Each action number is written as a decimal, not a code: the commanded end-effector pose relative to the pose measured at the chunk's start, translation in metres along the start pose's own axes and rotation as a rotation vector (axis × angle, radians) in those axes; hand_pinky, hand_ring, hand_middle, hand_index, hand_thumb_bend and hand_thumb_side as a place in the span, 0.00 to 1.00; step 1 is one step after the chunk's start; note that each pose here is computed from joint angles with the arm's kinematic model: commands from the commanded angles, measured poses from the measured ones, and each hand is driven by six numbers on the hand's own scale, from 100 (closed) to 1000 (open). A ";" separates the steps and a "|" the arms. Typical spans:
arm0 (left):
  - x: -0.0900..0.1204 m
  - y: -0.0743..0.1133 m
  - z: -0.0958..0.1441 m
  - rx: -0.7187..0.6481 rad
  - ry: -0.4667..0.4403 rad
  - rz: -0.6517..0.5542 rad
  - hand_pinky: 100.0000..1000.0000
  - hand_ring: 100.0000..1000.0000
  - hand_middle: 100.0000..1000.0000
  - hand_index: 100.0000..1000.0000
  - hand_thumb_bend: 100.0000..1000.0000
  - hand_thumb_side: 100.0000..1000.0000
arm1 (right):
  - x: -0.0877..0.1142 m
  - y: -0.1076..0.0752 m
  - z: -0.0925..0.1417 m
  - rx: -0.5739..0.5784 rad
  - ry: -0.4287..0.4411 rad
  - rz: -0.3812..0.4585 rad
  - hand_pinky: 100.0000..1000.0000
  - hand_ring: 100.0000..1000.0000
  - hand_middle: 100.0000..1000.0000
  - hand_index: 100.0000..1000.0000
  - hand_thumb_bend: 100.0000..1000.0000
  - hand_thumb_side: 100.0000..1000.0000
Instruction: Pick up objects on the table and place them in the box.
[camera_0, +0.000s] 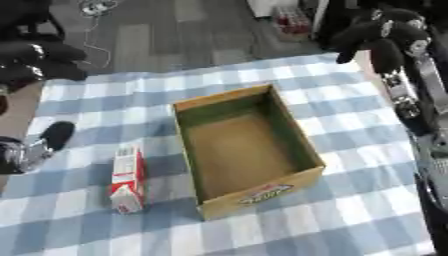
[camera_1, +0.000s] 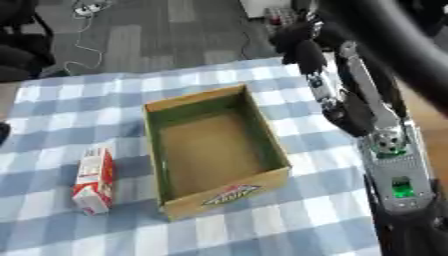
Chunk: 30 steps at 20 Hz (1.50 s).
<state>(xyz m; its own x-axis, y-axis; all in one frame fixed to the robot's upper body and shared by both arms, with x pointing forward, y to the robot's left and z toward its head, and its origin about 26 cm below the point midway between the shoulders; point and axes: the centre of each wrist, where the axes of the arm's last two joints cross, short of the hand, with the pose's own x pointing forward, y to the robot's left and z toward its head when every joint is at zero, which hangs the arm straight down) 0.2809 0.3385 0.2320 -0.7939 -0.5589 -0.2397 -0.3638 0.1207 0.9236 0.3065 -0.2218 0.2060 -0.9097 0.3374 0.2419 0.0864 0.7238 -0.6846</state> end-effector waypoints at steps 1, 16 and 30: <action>-0.007 0.013 -0.003 -0.105 -0.079 -0.107 0.80 0.78 0.83 0.79 0.00 0.88 | 0.003 -0.005 -0.002 0.011 -0.018 0.015 0.34 0.38 0.46 0.66 0.00 1.00; -0.010 0.026 -0.022 -0.448 -0.391 -0.519 1.00 0.95 0.94 0.82 0.09 0.80 | 0.004 -0.004 -0.005 0.021 -0.037 0.008 0.34 0.38 0.46 0.66 0.00 1.00; -0.023 0.007 -0.023 -0.591 -0.590 -0.610 1.00 1.00 1.00 0.88 0.18 0.71 | 0.005 -0.003 -0.010 0.023 -0.060 -0.002 0.34 0.38 0.46 0.66 0.00 1.00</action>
<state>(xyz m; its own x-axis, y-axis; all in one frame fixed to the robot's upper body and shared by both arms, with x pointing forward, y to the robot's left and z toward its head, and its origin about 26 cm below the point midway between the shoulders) 0.3072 0.3280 0.2413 -0.7411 0.0975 -0.6643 -0.6018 -0.5352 0.5928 0.3067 -0.2169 0.2078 -0.9231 0.3086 0.2296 0.0639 0.7116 -0.6997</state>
